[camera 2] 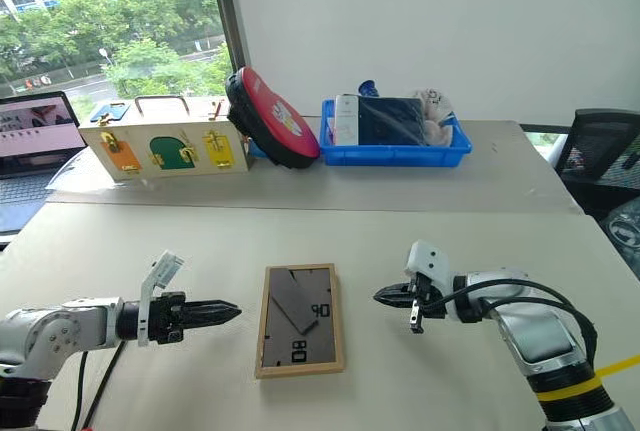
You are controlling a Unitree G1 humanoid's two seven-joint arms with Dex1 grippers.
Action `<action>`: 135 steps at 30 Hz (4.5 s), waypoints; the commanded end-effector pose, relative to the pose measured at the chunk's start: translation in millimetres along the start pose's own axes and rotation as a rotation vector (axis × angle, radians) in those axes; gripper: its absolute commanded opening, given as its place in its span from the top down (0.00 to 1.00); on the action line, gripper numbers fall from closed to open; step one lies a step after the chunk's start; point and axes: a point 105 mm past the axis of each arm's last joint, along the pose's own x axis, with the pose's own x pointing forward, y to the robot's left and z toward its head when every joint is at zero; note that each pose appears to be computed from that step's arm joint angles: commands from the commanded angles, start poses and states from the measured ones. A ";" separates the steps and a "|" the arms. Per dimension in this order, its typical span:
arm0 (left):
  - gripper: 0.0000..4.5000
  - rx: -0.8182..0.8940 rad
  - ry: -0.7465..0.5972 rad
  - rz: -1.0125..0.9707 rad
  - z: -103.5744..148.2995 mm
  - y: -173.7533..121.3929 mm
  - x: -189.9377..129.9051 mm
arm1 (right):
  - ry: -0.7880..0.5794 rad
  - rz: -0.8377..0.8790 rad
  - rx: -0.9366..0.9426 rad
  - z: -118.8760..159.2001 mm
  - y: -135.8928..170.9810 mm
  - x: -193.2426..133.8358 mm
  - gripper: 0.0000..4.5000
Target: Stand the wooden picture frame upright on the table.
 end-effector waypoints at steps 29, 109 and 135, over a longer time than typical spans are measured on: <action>0.16 -0.261 0.218 -0.094 -36.2 -41.9 72.3 | -0.036 0.116 -0.084 3.8 24.4 48.2 1.00; 0.85 -0.251 0.187 -0.512 54.7 -61.0 38.3 | -0.100 -0.252 -0.471 76.6 -34.1 -35.6 0.01; 0.85 -0.148 0.249 -0.493 43.5 -65.9 50.7 | -0.467 -0.558 -1.581 134.4 1.9 6.1 0.10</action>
